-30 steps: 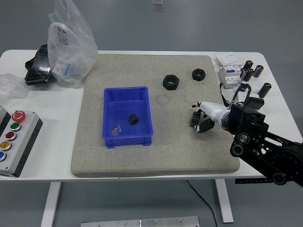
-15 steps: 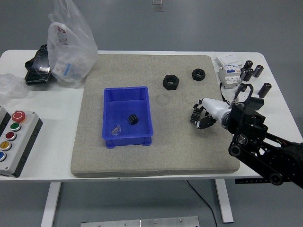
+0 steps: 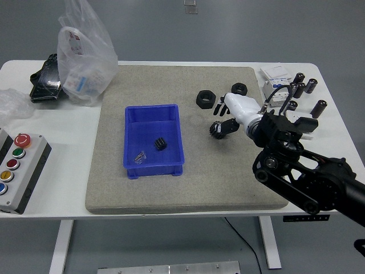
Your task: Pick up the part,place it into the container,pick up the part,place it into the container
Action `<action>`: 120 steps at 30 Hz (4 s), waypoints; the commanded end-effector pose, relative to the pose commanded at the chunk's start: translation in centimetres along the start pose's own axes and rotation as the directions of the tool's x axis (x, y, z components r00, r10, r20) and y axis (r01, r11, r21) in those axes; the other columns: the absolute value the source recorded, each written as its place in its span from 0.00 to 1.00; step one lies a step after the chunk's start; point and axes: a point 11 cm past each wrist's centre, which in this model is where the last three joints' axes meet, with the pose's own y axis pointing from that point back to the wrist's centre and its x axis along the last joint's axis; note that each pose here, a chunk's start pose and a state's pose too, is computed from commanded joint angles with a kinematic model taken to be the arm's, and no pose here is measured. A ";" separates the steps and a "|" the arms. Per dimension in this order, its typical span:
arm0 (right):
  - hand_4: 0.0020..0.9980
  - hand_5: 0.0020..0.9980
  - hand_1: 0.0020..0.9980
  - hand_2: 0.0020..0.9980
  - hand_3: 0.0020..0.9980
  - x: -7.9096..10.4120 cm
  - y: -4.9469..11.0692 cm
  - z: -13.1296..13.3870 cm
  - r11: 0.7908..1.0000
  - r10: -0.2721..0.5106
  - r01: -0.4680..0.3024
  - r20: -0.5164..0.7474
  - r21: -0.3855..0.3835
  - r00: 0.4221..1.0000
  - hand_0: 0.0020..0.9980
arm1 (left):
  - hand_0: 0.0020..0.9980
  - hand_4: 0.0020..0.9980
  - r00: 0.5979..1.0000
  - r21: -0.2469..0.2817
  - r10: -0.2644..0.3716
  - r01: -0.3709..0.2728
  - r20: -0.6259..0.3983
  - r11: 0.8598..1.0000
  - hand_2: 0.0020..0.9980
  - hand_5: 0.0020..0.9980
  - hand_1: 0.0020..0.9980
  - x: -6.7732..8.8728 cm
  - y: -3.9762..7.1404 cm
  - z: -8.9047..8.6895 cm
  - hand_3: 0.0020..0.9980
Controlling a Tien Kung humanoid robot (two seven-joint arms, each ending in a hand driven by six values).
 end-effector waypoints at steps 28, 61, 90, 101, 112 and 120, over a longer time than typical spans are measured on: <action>0.87 0.33 0.84 0.92 0.99 -2.2 -2.1 3.1 0.985 -0.133 0.118 -0.113 -0.129 0.985 0.44 | 0.75 0.52 1.000 0.012 -0.002 0.002 0.003 1.000 0.60 0.00 0.69 0.0 0.0 -0.2 0.68; 0.64 0.16 0.59 0.44 0.54 -3.4 -2.5 4.4 0.986 0.003 -0.010 -0.043 -0.169 0.999 0.27 | 0.74 0.51 1.000 -0.008 0.000 0.000 -0.007 1.000 0.60 0.00 0.68 -0.1 0.0 0.1 0.67; 0.83 0.38 0.83 0.92 0.97 -1.1 -1.2 -0.2 0.999 -0.051 0.048 -0.148 -0.021 0.988 0.41 | 0.74 0.50 1.000 -0.008 0.007 -0.007 -0.007 1.000 0.59 0.00 0.67 0.0 0.0 0.0 0.66; 0.90 0.43 0.87 0.97 1.00 -3.1 -1.8 3.4 0.982 -0.153 0.135 -0.134 -0.133 0.979 0.45 | 0.73 0.50 1.000 -0.010 0.006 -0.006 -0.007 1.000 0.59 0.00 0.67 0.0 0.0 0.0 0.66; 0.72 0.27 0.68 0.66 0.71 -4.7 -2.3 4.9 0.974 -0.152 0.132 -0.100 -0.186 0.983 0.34 | 0.73 0.49 1.000 -0.016 0.004 -0.005 -0.009 1.000 0.59 0.00 0.67 0.0 0.0 0.2 0.66; 0.58 0.12 0.62 0.54 0.64 -5.4 -2.3 5.0 0.974 -0.144 0.127 -0.078 -0.190 0.987 0.32 | 0.73 0.49 1.000 -0.020 0.007 -0.007 -0.011 1.000 0.59 0.00 0.67 0.0 0.0 0.2 0.66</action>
